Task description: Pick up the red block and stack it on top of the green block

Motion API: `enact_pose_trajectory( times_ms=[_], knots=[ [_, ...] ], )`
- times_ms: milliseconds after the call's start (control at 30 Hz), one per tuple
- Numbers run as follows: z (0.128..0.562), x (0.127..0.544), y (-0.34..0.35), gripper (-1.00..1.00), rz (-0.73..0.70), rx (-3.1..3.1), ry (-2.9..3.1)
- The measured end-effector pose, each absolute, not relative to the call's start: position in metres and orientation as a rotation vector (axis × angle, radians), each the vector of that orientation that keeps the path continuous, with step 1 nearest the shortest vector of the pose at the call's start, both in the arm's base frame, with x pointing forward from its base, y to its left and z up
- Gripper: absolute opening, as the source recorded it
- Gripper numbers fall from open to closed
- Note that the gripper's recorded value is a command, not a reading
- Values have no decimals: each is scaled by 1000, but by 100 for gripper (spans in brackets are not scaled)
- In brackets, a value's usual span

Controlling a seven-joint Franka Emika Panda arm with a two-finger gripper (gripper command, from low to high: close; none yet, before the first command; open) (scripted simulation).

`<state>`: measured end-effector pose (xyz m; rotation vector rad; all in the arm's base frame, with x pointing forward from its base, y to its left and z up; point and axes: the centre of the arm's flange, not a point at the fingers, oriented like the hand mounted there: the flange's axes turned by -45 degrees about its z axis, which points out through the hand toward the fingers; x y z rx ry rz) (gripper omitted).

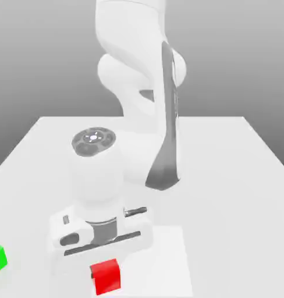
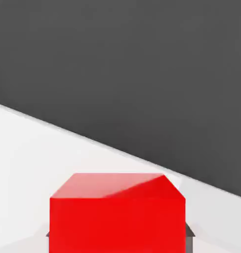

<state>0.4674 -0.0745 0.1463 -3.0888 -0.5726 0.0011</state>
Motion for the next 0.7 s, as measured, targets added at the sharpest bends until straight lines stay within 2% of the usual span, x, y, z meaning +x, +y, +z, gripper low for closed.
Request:
enact_pose_trajectory(
  times_ms=[200,333,467,567,600,700],
  knots=[
    [203,468,-80,-100,2,-3091,-557],
    [220,463,-178,-100,10,-3127,-266],
    [232,436,-278,-100,5,-3138,25],
    [200,420,-327,-100,0,-3136,167],
    [189,418,-331,100,0,-3135,180],
    [189,418,-331,100,0,-3135,180]
  ],
)
